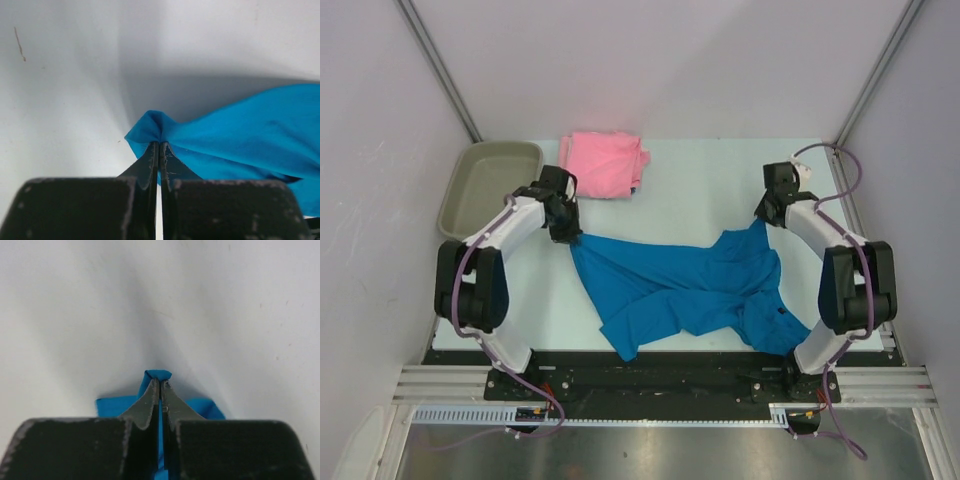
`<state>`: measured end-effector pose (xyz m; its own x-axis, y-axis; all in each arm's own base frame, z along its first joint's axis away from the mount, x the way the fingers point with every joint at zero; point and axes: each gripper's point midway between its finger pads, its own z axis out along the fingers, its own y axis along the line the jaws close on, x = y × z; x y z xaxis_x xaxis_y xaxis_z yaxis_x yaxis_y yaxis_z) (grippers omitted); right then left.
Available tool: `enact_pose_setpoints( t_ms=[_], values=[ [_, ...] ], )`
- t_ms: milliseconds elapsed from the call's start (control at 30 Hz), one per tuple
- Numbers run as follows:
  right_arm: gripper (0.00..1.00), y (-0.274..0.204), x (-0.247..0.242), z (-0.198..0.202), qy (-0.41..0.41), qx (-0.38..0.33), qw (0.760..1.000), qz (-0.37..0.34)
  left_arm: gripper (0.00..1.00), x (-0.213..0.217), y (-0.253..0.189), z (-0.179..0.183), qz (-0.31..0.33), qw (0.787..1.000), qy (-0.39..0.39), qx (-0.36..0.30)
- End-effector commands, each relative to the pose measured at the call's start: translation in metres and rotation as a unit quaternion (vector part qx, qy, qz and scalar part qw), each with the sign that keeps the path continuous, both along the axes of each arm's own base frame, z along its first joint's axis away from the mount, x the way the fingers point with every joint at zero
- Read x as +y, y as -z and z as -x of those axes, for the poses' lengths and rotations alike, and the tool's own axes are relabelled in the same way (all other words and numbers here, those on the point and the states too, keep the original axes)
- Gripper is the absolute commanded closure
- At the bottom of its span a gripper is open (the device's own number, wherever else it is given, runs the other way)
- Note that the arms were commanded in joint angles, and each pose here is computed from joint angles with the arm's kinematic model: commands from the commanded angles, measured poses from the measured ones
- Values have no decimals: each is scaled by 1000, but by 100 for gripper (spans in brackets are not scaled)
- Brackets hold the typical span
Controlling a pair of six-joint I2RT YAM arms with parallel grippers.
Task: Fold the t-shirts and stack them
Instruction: Flatten the tshirt out
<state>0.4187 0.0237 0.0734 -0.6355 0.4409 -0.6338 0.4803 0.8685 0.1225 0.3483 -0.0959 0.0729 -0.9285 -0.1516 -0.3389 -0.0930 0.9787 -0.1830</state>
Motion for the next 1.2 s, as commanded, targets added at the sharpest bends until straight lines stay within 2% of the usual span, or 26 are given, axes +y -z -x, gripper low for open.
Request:
enact_pose_setpoints(
  t_ms=[0, 200, 333, 433, 533, 567, 600, 633, 667, 700, 733, 800, 867, 900, 933, 967, 1000, 1100, 1167],
  values=[
    [100, -109, 5, -26, -17, -130, 991, 0, 99, -4, -73, -33, 34, 992, 3, -119],
    [100, -211, 18, -14, -48, -244, 968, -29, 100, -4, -161, -54, 75, 974, 7, -212],
    [100, -296, 41, 15, -105, -345, 931, -59, 99, -2, -247, -43, 131, 942, 12, -310],
    [100, -362, 53, 49, -148, -399, 903, -65, 91, 1, -308, -24, 154, 915, 23, -372],
    [100, -428, 62, 96, -188, -458, 866, -71, 94, 6, -380, 14, 163, 876, 35, -453],
    [100, -449, 61, 118, -202, -484, 849, -66, 99, 9, -416, 38, 163, 851, 39, -497],
    [100, -462, 64, 132, -212, -497, 838, -72, 100, 9, -432, 51, 164, 840, 43, -516],
    [100, -490, 63, 155, -222, -528, 816, -77, 100, 7, -447, 66, 167, 828, 53, -533],
    [100, -504, 61, 169, -225, -544, 805, -76, 98, 6, -474, 86, 167, 806, 64, -564],
    [100, -517, 62, 188, -239, -554, 794, -81, 96, 5, -490, 106, 168, 791, 72, -583],
    [100, -543, 62, 215, -256, -581, 768, -85, 95, 4, -500, 120, 169, 782, 80, -594],
    [100, -567, 60, 251, -275, -610, 738, -85, 98, 0, -527, 167, 176, 741, 101, -640],
    [100, -593, 58, 291, -295, -646, 699, -82, 100, -3, -539, 192, 178, 716, 119, -665],
    [100, -598, 56, 304, -298, -654, 691, -77, 100, -2, -543, 203, 176, 706, 120, -676],
    [100, -605, 54, 316, -301, -663, 682, -69, 100, -2, -555, 227, 174, 679, 124, -702],
    [100, -618, 51, 335, -300, -680, 666, -60, 100, -2, -560, 238, 175, 666, 127, -714],
    [100, -618, 51, 340, -303, -679, 667, -58, 100, -2, -568, 251, 179, 652, 130, -725],
    [100, -625, 52, 361, -306, -694, 648, -67, 100, -5, -582, 279, 190, 629, 140, -741],
    [100, -626, 52, 367, -301, -699, 645, -64, 100, -8, -586, 291, 200, 615, 151, -748]
  ],
)
